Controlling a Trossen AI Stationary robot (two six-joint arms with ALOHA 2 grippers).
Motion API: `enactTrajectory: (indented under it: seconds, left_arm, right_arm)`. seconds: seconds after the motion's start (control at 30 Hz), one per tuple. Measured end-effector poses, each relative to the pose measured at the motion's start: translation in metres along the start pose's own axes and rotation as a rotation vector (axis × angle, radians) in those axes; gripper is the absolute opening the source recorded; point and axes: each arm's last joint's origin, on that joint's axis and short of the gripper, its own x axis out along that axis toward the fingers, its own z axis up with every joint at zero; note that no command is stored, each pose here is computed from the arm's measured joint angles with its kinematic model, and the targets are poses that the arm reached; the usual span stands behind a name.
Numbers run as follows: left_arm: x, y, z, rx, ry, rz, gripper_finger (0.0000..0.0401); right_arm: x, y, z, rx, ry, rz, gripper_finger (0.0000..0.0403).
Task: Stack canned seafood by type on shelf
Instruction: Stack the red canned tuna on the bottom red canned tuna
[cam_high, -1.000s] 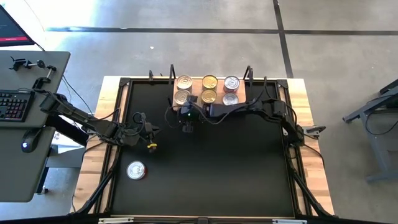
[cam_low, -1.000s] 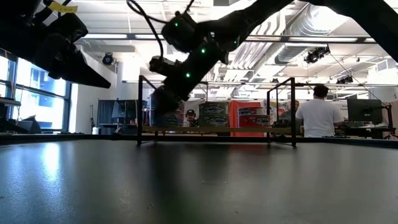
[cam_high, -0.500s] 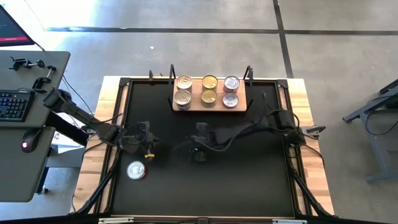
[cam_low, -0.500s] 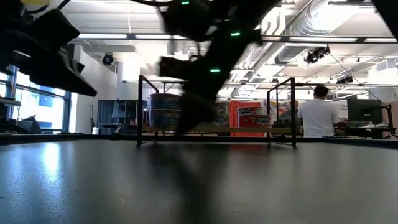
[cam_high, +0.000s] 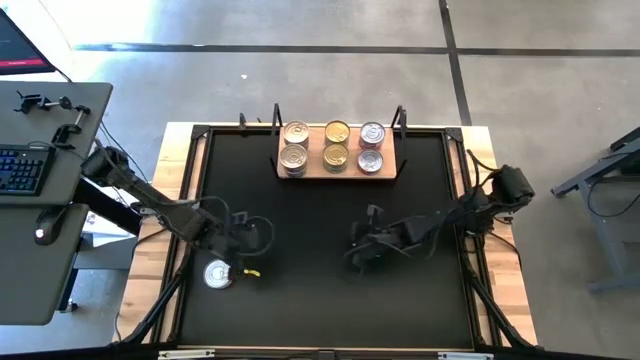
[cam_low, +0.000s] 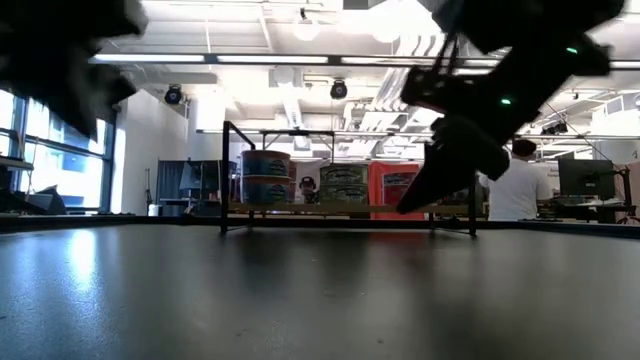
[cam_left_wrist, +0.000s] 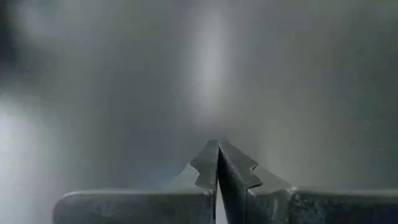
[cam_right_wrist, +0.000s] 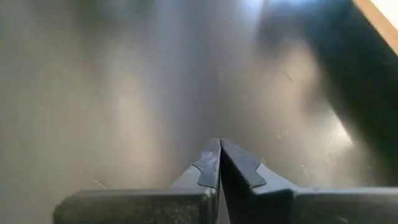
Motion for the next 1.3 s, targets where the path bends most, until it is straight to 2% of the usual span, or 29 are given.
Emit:
enactTrajectory:
  seconds: [0.07, 0.23, 0.4, 0.53, 0.67, 0.73, 0.83, 0.97, 1.03, 1.17, 1.23, 1.3]
  left_arm:
    - [-0.001, -0.006, -0.002, -0.078, 0.178, -0.015, 0.0000]
    - [-0.003, -0.025, -0.020, -0.239, 0.464, -0.035, 0.0000]
    - [-0.012, -0.040, -0.040, -0.367, 0.521, 0.004, 0.0000]
    - [0.002, -0.042, -0.059, -0.407, 0.512, 0.000, 0.0000]
    - [0.020, -0.041, -0.062, -0.431, 0.419, -0.118, 0.0000]
    - [0.029, -0.040, -0.054, -0.410, 0.300, -0.167, 0.0000]
    - [0.041, -0.031, -0.033, -0.295, 0.028, -0.174, 0.0000]
    - [0.045, -0.018, 0.015, -0.122, -0.413, -0.184, 0.0000]
    - [0.044, -0.008, 0.030, -0.042, -0.519, -0.165, 0.0000]
    - [0.043, 0.009, 0.041, 0.023, -0.509, -0.082, 0.0000]
    - [0.046, 0.016, 0.038, 0.022, -0.427, -0.042, 0.0000]
    - [0.054, 0.025, 0.027, -0.002, -0.295, 0.001, 0.0000]
  right_arm:
    - [0.000, -0.001, -0.009, 0.034, -0.073, 0.009, 0.0002]
    - [0.001, -0.005, -0.025, 0.087, -0.190, 0.047, 0.0002]
    - [0.001, -0.007, -0.029, 0.079, -0.215, 0.053, 0.0002]
    - [0.001, -0.007, -0.028, 0.059, -0.220, 0.052, 0.0002]
    - [0.000, -0.006, -0.026, 0.056, -0.242, 0.057, 0.0002]
    - [0.000, -0.006, -0.024, 0.050, -0.261, 0.059, 0.0002]
    - [0.000, -0.007, -0.021, 0.042, -0.282, 0.060, 0.0002]
    - [0.000, -0.008, -0.018, 0.049, -0.300, 0.059, 0.0002]
    - [0.000, -0.008, -0.018, 0.054, -0.304, 0.060, 0.0002]
    - [0.000, -0.008, -0.017, 0.117, -0.312, 0.077, 0.0002]
    - [0.000, -0.006, -0.017, 0.139, -0.300, 0.121, 0.0002]
    - [0.000, -0.003, -0.018, 0.140, -0.270, 0.229, 0.0002]
